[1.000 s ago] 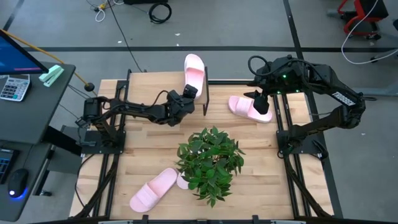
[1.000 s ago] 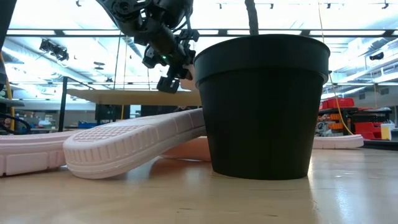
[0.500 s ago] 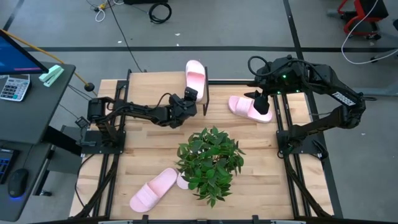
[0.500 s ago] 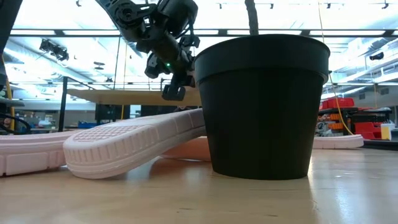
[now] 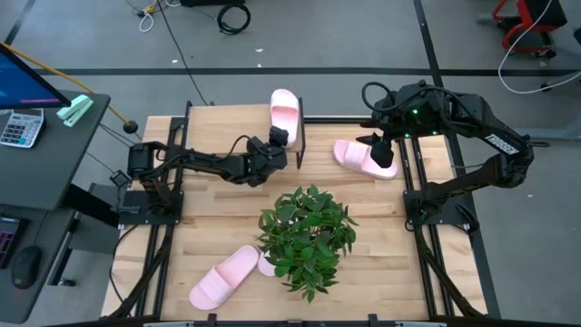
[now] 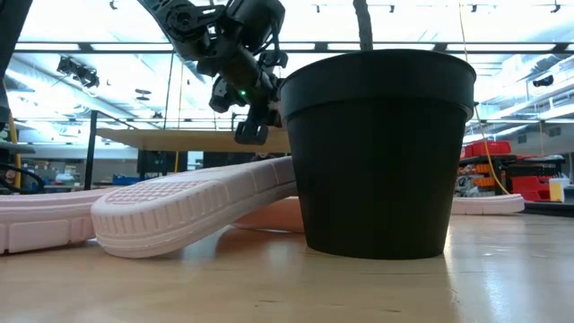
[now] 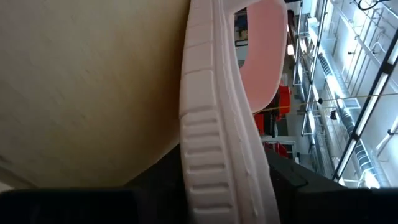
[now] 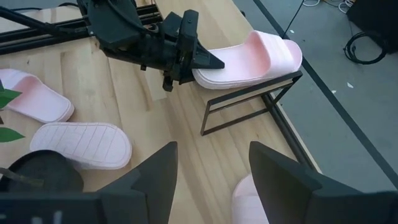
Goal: Pick and place slides into the shelf
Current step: Put the pink slide on the shelf
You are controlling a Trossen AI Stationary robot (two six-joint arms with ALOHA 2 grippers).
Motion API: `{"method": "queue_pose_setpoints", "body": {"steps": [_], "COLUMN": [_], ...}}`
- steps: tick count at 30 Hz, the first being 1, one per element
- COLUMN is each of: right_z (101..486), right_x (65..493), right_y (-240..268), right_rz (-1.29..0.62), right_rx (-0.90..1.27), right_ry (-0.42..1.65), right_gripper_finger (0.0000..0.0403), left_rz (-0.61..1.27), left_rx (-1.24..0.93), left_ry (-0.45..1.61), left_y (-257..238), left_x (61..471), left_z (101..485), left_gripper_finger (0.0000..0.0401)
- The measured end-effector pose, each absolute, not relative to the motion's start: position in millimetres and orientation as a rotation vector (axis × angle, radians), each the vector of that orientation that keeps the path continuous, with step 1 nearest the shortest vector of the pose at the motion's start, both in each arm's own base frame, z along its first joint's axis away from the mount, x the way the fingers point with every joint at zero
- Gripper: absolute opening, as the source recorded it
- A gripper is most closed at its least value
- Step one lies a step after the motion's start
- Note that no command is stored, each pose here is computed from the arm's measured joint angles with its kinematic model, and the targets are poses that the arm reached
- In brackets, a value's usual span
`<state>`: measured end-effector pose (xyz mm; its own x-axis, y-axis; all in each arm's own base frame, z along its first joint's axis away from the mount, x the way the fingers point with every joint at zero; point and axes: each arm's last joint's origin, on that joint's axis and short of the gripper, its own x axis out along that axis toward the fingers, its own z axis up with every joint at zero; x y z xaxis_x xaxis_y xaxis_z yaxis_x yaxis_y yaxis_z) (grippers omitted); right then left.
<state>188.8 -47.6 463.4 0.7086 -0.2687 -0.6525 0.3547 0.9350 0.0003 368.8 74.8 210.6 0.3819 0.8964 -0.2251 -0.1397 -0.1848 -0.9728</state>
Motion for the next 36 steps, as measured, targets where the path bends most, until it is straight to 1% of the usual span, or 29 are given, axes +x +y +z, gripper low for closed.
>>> {"method": "queue_pose_setpoints", "body": {"steps": [7, 13, 22, 31, 36], "right_z": [463, 463, 463, 463, 463], "right_x": [189, 189, 189, 189, 189], "right_y": [-48, -48, -48, -48, -48], "right_rz": [-0.347, -0.347, -0.345, -0.345, -0.345], "right_rx": [0.129, 0.129, 0.131, 0.131, 0.132], "right_ry": [0.703, 0.702, 0.703, 0.703, 0.703], "right_gripper_finger": [0.0204, 0.0204, 0.0204, 0.0204, 0.0204], "left_rz": [1.086, 1.027, 1.007, 1.001, 0.957], "left_rx": [-1.490, -1.539, -1.555, -1.560, -1.678], "left_ry": [-0.744, -0.721, -0.697, -0.693, -0.761], "left_y": [84, 89, 86, 83, 80], "left_x": [368, 369, 371, 371, 373], "left_z": [211, 214, 214, 214, 214], "left_gripper_finger": [0.0169, 0.0173, 0.0184, 0.0216, 0.0230]}}
